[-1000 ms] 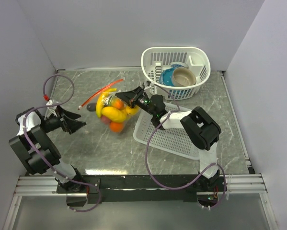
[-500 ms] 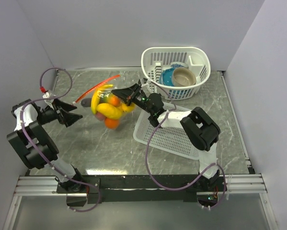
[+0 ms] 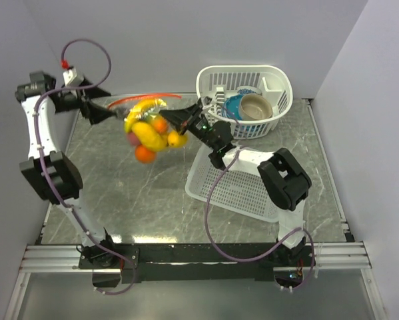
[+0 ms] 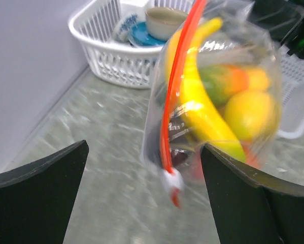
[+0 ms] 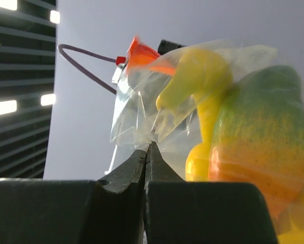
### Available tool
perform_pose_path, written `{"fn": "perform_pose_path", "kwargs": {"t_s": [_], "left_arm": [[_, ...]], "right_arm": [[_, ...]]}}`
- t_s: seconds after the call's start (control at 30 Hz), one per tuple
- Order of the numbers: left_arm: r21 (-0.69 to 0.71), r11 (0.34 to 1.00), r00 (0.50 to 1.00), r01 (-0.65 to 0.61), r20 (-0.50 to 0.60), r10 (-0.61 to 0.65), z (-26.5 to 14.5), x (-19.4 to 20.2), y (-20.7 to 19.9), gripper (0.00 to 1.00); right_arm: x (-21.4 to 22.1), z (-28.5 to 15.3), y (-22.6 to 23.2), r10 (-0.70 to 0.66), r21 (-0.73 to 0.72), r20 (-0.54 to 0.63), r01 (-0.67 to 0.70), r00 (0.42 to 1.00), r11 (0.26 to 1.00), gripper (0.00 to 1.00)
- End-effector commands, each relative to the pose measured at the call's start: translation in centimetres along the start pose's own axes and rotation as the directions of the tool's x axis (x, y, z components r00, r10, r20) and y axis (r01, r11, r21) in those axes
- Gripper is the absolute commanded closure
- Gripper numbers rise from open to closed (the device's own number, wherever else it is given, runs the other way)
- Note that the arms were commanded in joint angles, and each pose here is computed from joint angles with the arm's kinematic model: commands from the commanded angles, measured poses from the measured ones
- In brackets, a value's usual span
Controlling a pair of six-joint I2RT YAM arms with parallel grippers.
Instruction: Open the zip-top bag and remove the fake food
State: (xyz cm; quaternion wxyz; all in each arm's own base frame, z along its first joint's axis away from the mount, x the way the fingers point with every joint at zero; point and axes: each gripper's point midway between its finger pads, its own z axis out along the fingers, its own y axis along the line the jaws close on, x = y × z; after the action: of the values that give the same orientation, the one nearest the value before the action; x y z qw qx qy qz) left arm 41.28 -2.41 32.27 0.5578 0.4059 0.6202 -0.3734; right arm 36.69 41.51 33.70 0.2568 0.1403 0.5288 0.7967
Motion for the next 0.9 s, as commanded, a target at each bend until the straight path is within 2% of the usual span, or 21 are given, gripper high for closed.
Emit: {"fn": "perform_pose_path", "kwargs": {"t_s": [0.0,0.03,0.07,0.1,0.13,0.17,0.2,0.23,0.27,0.33,0.37,0.4,0.43,0.47,0.5,0.53,0.6,0.73,0.77,0.87], "left_arm": [[0.063,0.995,0.996,-0.072,0.066,0.068,2.3,-7.4,1.5,0.01],[0.015,0.999,0.998,-0.051,0.025,0.050,2.7,-8.0,2.9,0.01],[-0.128,0.984,0.991,-0.121,0.046,0.128,3.2,-11.9,6.5,0.01],[-0.326,0.940,0.991,-0.098,0.051,0.121,2.8,-11.8,8.8,0.01],[-0.411,0.899,0.976,-0.155,0.076,0.203,1.9,-13.4,9.6,0.01],[-0.480,0.855,0.939,-0.198,0.157,0.305,1.0,-17.1,9.6,0.01],[-0.520,0.841,0.936,-0.148,0.200,0.289,-0.2,-18.2,9.9,0.01],[-0.494,0.865,0.939,-0.092,0.246,0.240,-0.6,-18.9,9.8,0.01],[-0.413,0.905,0.938,0.101,0.342,0.051,-0.4,-19.0,9.2,0.01],[-0.291,0.924,0.912,0.249,0.392,-0.122,-0.7,-17.3,8.9,0.01],[-0.171,0.876,0.822,0.451,0.461,-0.333,-0.7,-16.6,7.9,0.01],[-0.137,0.932,0.824,0.336,0.521,-0.221,-1.7,-15.1,5.3,0.01],[-0.099,0.930,0.744,0.355,0.631,-0.217,-2.8,-15.1,4.0,0.01],[0.008,0.923,0.670,0.385,0.685,-0.286,-3.4,-14.6,1.3,0.01],[0.046,0.899,0.628,0.436,0.700,-0.340,-3.3,-12.4,0.1,0.01],[0.070,0.908,0.628,0.414,0.700,-0.340,-3.0,-12.1,-1.4,0.01],[0.150,0.881,0.572,0.449,0.710,-0.412,-2.3,-10.8,-3.9,0.01],[0.119,0.898,0.580,0.423,0.726,-0.370,-1.0,-11.6,-5.9,0.01],[0.057,0.920,0.601,0.389,0.741,-0.300,-0.9,-11.9,-5.7,0.01],[0.023,0.950,0.635,0.312,0.739,-0.226,0.1,-13.6,-7.2,0.01]], "right_arm": [[-1.6,0.5,12.9,-0.156,-0.250,0.050,0.163,0.987,0.954,1.00],[-2.9,0.4,13.2,-0.173,-0.242,0.077,0.187,0.982,0.952,1.00],[-3.6,0.2,13.6,-0.186,-0.241,0.096,0.204,0.978,0.949,1.00],[-4.1,-0.1,14.7,-0.204,-0.248,0.115,0.227,0.972,0.942,1.00],[-4.9,-0.2,14.5,-0.225,-0.221,0.137,0.252,0.965,0.942,1.00],[-6.2,-0.7,14.7,-0.248,-0.205,0.168,0.280,0.954,0.938,1.00],[-6.6,-1.1,15.7,-0.268,-0.206,0.187,0.305,0.945,0.930,1.00],[-7.3,-1.4,15.7,-0.290,-0.188,0.204,0.329,0.935,0.926,1.00],[-8.0,-1.6,16.1,-0.300,-0.187,0.218,0.342,0.929,0.921,1.00],[-8.2,-1.7,17.3,-0.298,-0.220,0.218,0.344,0.929,0.913,1.00],[-8.1,-1.7,17.4,-0.294,-0.228,0.209,0.339,0.933,0.913,1.00],[-8.2,-1.6,17.3,-0.282,-0.231,0.206,0.327,0.937,0.916,1.00],[-8.0,-1.5,17.5,-0.274,-0.242,0.204,0.320,0.940,0.916,1.00],[-8.0,-1.6,17.4,-0.267,-0.246,0.206,0.314,0.941,0.917,1.00],[-7.9,-1.6,17.2,-0.241,-0.252,0.200,0.288,0.950,0.924,1.00],[-7.6,-1.8,17.3,-0.228,-0.272,0.197,0.277,0.953,0.921,1.00],[-7.2,-1.6,16.7,-0.181,-0.292,0.187,0.231,0.965,0.928,1.00],[-6.2,-1.1,16.7,-0.152,-0.316,0.168,0.199,0.974,0.928,1.00],[-6.0,-1.0,16.7,-0.150,-0.317,0.164,0.196,0.975,0.928,1.00],[-5.5,-0.7,16.5,-0.135,-0.317,0.152,0.178,0.979,0.932,1.00]]}}
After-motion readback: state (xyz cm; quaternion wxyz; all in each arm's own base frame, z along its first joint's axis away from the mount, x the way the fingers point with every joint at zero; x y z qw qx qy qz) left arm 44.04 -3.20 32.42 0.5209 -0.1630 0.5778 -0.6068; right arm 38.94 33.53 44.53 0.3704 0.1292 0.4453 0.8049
